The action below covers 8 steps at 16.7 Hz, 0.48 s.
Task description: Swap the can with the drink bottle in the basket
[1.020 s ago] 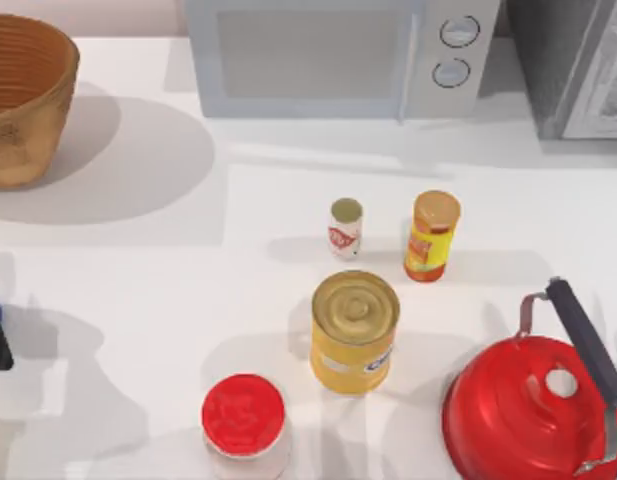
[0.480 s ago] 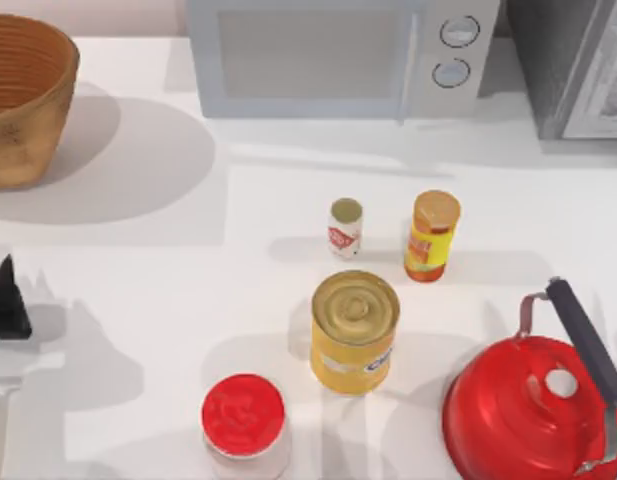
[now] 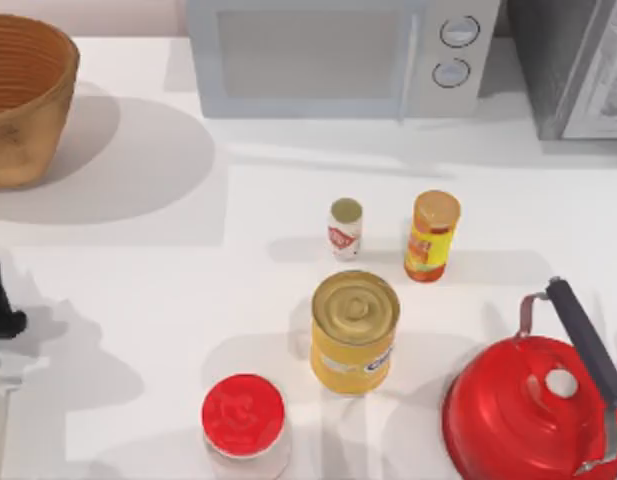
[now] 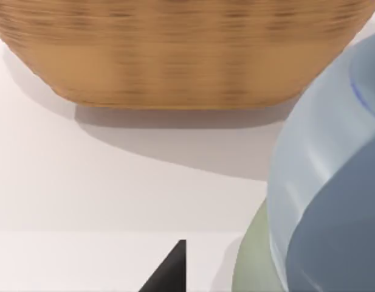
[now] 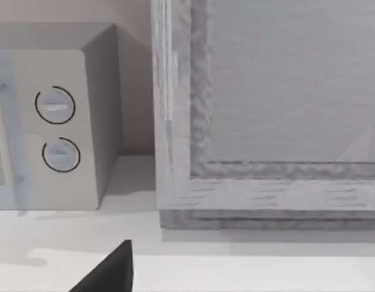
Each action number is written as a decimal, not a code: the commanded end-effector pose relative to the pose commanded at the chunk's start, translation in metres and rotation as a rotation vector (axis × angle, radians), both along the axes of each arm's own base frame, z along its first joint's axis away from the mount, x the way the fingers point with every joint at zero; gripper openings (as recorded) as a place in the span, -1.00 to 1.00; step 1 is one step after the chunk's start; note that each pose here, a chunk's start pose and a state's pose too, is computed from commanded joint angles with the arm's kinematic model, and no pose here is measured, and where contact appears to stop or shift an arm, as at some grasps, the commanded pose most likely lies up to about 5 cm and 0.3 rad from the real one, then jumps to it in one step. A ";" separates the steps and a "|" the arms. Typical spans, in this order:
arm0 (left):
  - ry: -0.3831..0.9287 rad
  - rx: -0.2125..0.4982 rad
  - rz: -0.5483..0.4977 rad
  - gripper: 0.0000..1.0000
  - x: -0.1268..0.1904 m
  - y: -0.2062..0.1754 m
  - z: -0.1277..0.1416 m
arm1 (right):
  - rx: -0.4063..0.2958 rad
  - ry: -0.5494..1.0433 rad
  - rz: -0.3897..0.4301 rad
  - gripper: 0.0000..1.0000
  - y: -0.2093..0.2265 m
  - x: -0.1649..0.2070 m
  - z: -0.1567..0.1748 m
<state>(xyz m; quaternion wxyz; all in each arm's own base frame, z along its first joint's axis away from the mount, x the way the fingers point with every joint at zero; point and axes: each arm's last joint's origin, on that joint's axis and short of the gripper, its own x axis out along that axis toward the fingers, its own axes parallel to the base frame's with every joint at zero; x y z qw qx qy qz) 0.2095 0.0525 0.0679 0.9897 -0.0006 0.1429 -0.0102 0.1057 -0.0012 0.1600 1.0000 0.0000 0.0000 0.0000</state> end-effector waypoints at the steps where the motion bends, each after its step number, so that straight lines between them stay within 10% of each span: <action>1: 0.000 0.000 0.000 -0.06 0.000 0.000 0.000 | 0.000 0.000 0.000 1.00 0.000 0.000 0.000; 8: 0.000 0.000 0.000 -1.00 0.000 0.000 0.000 | 0.000 0.000 0.000 1.00 0.000 0.000 0.000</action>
